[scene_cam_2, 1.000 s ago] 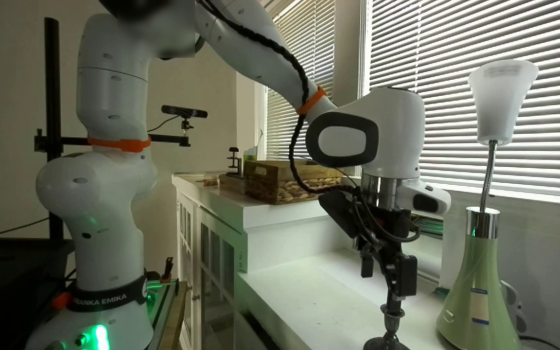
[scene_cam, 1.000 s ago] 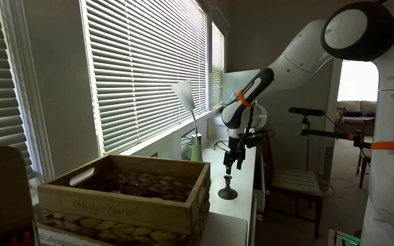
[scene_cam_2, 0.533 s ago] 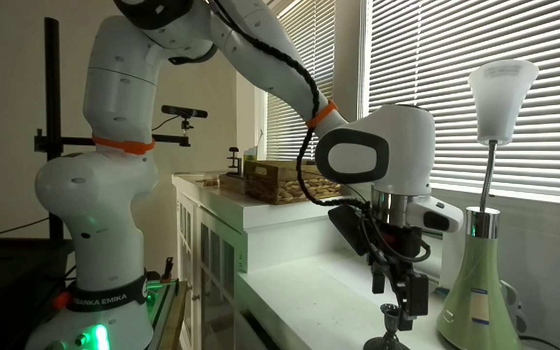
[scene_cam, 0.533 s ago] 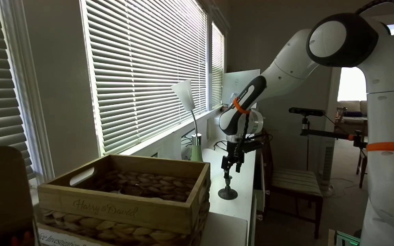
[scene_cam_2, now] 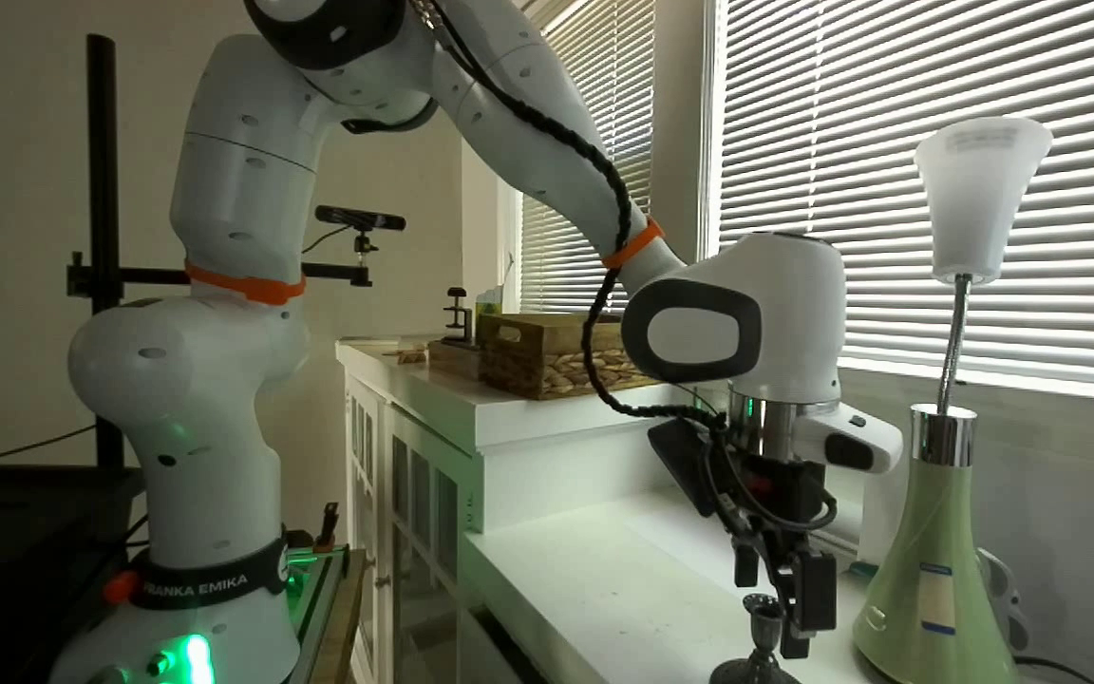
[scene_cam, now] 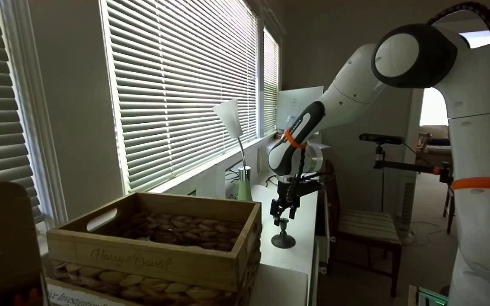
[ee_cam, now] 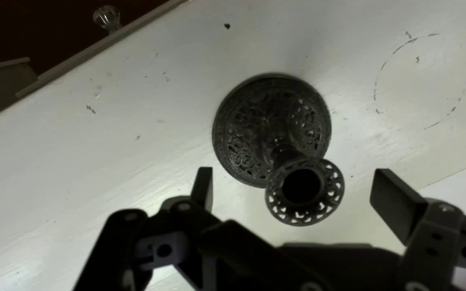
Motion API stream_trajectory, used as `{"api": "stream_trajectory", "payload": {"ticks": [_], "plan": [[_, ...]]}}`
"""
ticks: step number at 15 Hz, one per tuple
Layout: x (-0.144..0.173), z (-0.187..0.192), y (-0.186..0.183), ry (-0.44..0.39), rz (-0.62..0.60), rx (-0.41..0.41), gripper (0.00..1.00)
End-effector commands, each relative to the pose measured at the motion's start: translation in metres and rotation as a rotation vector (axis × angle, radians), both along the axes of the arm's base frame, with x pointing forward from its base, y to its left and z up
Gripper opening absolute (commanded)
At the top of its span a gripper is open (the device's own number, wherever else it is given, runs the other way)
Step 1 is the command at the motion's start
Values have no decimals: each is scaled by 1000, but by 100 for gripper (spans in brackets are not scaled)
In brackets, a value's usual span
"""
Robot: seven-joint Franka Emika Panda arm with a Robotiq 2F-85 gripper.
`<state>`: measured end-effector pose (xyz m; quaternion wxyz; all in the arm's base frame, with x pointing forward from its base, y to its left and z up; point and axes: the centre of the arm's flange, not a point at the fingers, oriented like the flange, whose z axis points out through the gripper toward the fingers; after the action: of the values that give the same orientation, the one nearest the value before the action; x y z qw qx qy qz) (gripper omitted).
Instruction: Move the smaller metal object closer to the mirror
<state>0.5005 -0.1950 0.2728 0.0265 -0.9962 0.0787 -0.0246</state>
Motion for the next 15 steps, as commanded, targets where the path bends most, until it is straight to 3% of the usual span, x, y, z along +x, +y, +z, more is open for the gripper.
{"api": "stream_trajectory", "payload": {"ticks": [1,2,4,8,15], "plan": [[8,-9,3,-13,-18,-8,100],[9,-10,4,-17,-16,-16,85],[11,-10,5,-21,-10,-25,66],[11,-10,8,-27,-10,-31,36],[13,0,23,-26,-1,-23,29]]}}
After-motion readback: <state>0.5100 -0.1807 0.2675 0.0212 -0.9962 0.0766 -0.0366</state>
